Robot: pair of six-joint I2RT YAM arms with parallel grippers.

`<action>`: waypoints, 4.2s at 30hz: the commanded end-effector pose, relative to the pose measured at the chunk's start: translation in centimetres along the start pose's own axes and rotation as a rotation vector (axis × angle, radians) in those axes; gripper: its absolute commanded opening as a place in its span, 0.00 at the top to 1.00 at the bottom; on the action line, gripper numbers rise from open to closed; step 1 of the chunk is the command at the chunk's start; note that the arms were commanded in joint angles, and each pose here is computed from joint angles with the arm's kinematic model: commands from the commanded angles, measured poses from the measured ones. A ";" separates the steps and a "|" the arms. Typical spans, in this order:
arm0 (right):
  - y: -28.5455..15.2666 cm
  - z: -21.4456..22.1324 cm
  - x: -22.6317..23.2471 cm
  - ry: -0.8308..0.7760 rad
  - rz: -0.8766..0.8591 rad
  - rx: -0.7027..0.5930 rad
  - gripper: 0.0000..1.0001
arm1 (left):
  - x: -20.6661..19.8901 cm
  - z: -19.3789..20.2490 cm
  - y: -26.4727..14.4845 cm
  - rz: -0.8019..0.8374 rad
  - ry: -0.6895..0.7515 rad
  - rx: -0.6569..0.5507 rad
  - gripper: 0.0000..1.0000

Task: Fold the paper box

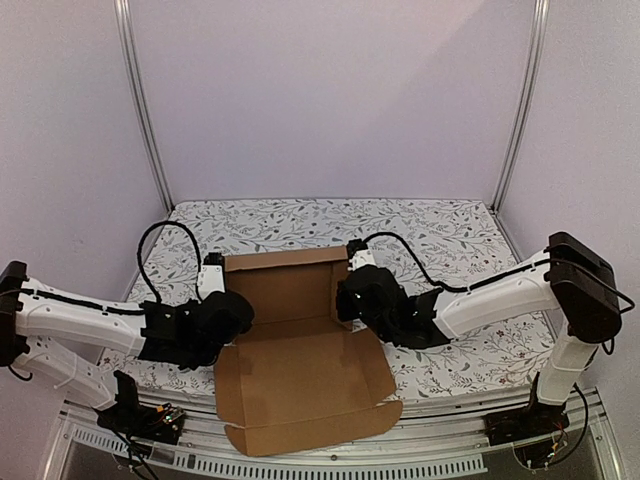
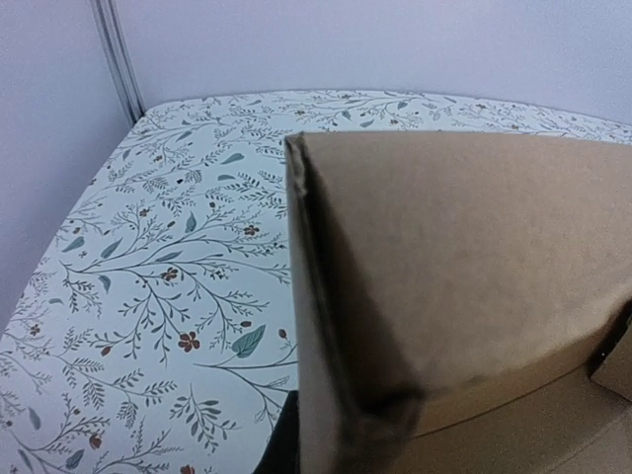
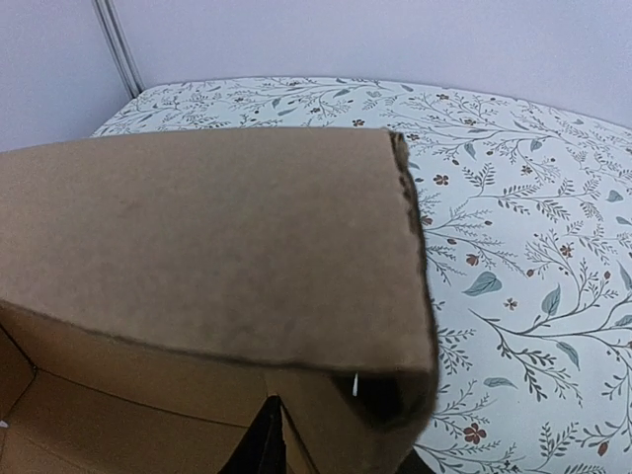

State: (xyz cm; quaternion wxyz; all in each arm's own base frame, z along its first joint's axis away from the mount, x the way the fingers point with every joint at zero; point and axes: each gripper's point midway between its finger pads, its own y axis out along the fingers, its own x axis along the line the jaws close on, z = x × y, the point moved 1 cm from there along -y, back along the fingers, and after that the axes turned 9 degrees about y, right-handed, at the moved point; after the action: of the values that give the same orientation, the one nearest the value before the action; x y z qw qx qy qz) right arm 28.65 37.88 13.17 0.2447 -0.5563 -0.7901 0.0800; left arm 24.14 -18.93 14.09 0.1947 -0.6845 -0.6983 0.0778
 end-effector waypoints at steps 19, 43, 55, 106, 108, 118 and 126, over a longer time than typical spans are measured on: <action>1.1 3.8 -0.2 0.064 -0.173 -0.038 0.72 | -2.2 1.3 -1.1 0.119 -0.109 0.018 1.00; 0.3 4.0 -0.2 -0.022 -0.228 -0.277 0.82 | -3.0 1.7 -0.8 0.116 -0.095 0.040 1.00; 0.1 3.5 0.9 -0.077 -0.210 -0.304 1.00 | -3.1 1.7 -0.8 0.106 -0.088 0.063 1.00; 2.8 4.2 5.0 -0.320 -0.557 -0.316 1.00 | -6.2 -15.9 -7.6 0.845 0.031 -0.022 1.00; 2.9 4.4 5.0 -0.318 -0.562 -0.310 1.00 | -7.3 -16.3 -6.9 0.883 0.037 -0.022 1.00; 3.5 4.8 5.1 -0.293 -0.559 -0.301 1.00 | -12.4 -15.7 -3.1 1.043 0.037 0.028 1.00; 4.0 5.7 5.0 -0.292 -0.564 -0.283 1.00 | -14.6 -13.5 -1.2 1.080 0.045 0.099 1.00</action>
State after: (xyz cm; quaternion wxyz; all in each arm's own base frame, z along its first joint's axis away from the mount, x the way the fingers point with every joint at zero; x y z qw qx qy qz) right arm 28.10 44.61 9.13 0.0733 -0.3353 -0.9389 -0.0269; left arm 27.26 -34.61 23.70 0.1902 -0.9288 -0.2561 0.1884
